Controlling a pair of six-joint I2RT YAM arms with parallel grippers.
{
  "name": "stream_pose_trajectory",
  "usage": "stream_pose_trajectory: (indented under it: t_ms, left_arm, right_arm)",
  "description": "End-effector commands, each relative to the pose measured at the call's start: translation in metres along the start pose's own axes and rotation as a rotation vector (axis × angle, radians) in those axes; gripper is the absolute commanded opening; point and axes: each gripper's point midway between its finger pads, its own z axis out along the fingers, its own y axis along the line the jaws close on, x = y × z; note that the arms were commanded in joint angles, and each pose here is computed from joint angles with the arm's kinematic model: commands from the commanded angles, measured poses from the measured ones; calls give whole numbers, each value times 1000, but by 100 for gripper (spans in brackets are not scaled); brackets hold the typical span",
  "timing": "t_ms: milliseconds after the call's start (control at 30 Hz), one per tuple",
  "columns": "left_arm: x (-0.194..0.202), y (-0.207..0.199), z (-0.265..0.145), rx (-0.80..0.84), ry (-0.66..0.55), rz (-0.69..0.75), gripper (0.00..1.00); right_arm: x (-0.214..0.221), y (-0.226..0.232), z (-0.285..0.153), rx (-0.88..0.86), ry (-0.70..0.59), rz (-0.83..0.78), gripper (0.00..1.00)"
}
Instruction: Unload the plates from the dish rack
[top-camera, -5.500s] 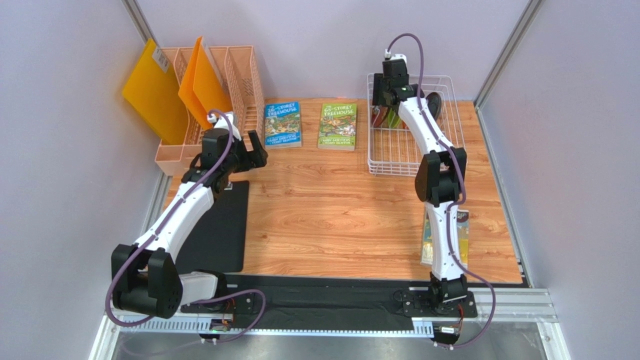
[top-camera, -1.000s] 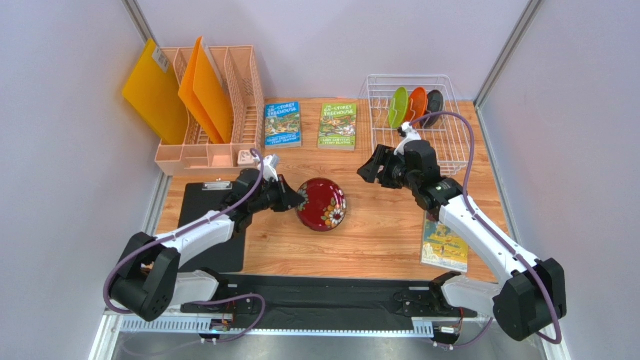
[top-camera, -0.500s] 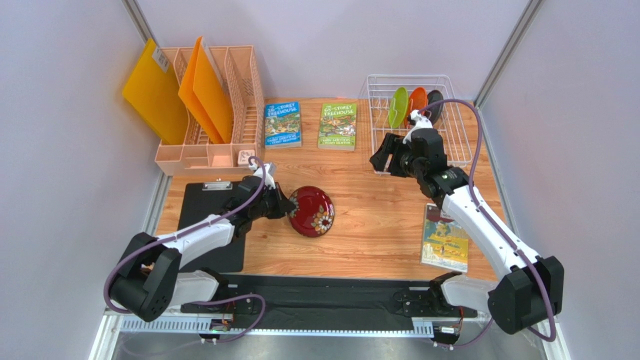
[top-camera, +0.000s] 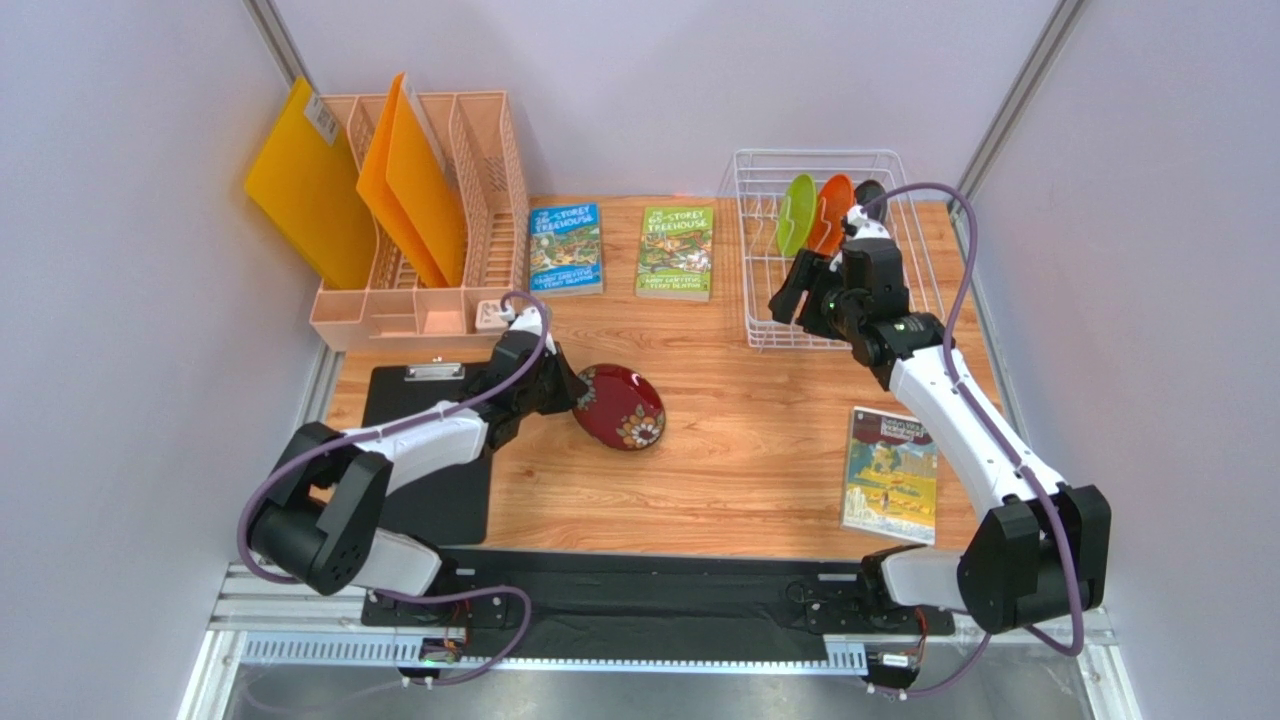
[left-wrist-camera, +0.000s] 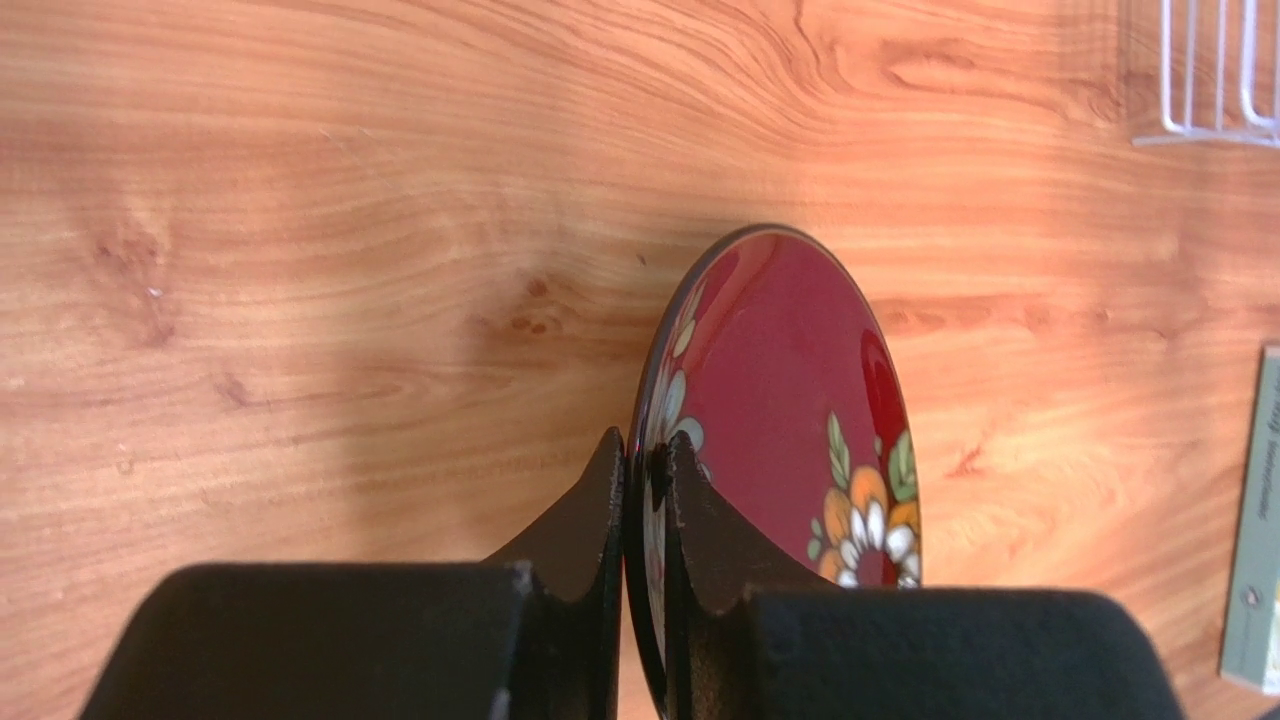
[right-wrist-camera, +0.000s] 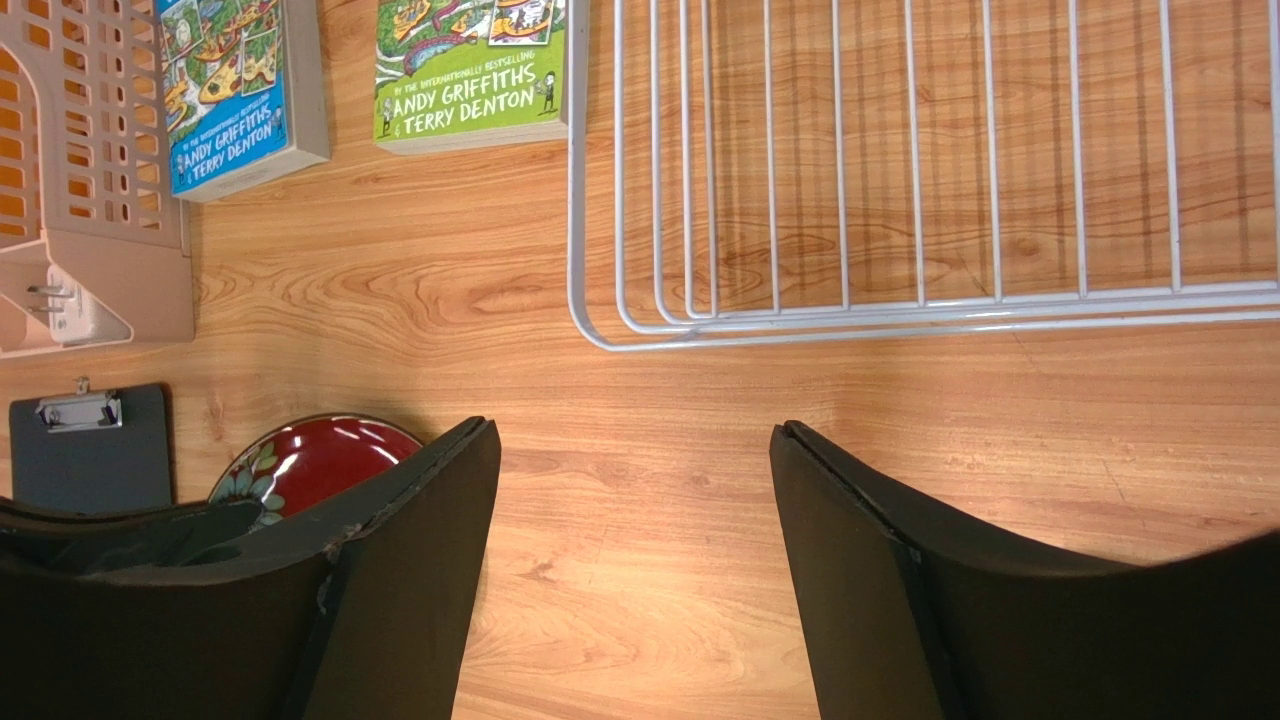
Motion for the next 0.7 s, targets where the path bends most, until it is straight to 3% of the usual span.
stream_pose_trajectory:
  t_ms: [0,233,500,667]
  left_arm:
    - [34,55,2,-221,110,74,12]
    - [42,60,9,-249,170,95,17]
    - [50,61,9,-246,196,78,33]
    - [54,62,4,-250,216,84,38]
  right_arm:
    - [-18,5,-3,-15,-42,-16,72]
    - [-14,-2,-1,-4,-31,-7,72]
    - [-12,-6,1,4,-23,-5,72]
    - [-9,-7,3,0,-16,1,72]
